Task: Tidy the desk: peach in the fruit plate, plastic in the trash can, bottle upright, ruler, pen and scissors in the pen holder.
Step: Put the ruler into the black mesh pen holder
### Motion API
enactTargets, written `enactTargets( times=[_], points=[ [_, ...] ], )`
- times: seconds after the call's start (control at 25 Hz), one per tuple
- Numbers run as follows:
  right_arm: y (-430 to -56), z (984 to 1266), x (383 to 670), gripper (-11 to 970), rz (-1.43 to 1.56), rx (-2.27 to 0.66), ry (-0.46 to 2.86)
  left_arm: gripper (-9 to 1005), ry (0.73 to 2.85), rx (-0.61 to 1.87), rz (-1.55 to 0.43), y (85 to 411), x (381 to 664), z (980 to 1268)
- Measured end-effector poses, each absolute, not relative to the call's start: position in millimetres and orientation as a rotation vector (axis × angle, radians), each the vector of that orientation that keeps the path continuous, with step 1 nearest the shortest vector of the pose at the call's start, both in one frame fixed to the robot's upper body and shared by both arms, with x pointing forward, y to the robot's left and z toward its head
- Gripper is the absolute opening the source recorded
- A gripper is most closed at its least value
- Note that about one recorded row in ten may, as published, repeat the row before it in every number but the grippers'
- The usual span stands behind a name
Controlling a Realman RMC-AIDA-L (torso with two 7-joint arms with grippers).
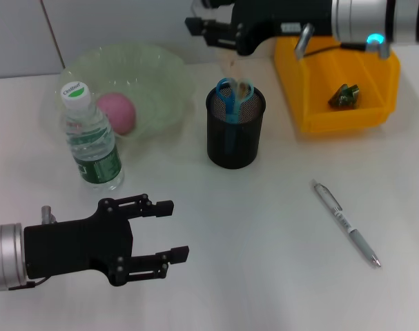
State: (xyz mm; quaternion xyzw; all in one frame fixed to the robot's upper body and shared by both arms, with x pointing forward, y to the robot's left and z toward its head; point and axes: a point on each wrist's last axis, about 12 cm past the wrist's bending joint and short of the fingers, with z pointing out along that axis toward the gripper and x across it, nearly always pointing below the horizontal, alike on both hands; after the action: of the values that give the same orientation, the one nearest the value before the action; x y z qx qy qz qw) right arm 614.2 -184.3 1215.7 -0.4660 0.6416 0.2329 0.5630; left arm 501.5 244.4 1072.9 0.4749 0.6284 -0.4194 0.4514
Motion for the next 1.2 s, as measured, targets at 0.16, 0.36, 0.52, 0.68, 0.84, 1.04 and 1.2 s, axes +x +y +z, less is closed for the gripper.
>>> enactTargets(
  times=[0.16, 0.36, 0.52, 0.68, 0.84, 1.04, 1.2],
  points=[
    [-187.2, 1199.9, 613.7, 408, 0.590, -1.054, 1.475, 739, 1.537, 1.171, -1.051, 245.1, 499.9, 1074.7],
    [-190.6, 1187.0, 613.7, 418, 0.619, -0.998, 1.407, 739, 1.535, 1.172, -1.053, 245.4, 499.8, 1075.1],
    [-192.1, 1179.7, 613.4, 427, 0.603, -1.003, 1.388, 739, 1.532, 1.173, -1.057, 245.1, 499.7, 1075.5],
    [-191.8, 1174.9, 614.0, 436, 0.606, -1.000, 1.398, 739, 1.535, 1.171, -1.059, 245.5, 499.0, 1074.9],
    [-193.4, 1168.2, 613.7, 445, 0.603, -0.986, 1.386, 739, 1.541, 1.170, -1.062, 245.8, 498.2, 1073.6],
    [-195.1, 1161.6, 614.0, 456, 0.604, -0.973, 1.394, 739, 1.547, 1.166, -1.063, 246.4, 498.5, 1073.6],
    [-197.2, 1155.4, 613.7, 464, 0.596, -0.974, 1.405, 739, 1.549, 1.165, -1.063, 246.6, 498.7, 1073.7]
  ],
)
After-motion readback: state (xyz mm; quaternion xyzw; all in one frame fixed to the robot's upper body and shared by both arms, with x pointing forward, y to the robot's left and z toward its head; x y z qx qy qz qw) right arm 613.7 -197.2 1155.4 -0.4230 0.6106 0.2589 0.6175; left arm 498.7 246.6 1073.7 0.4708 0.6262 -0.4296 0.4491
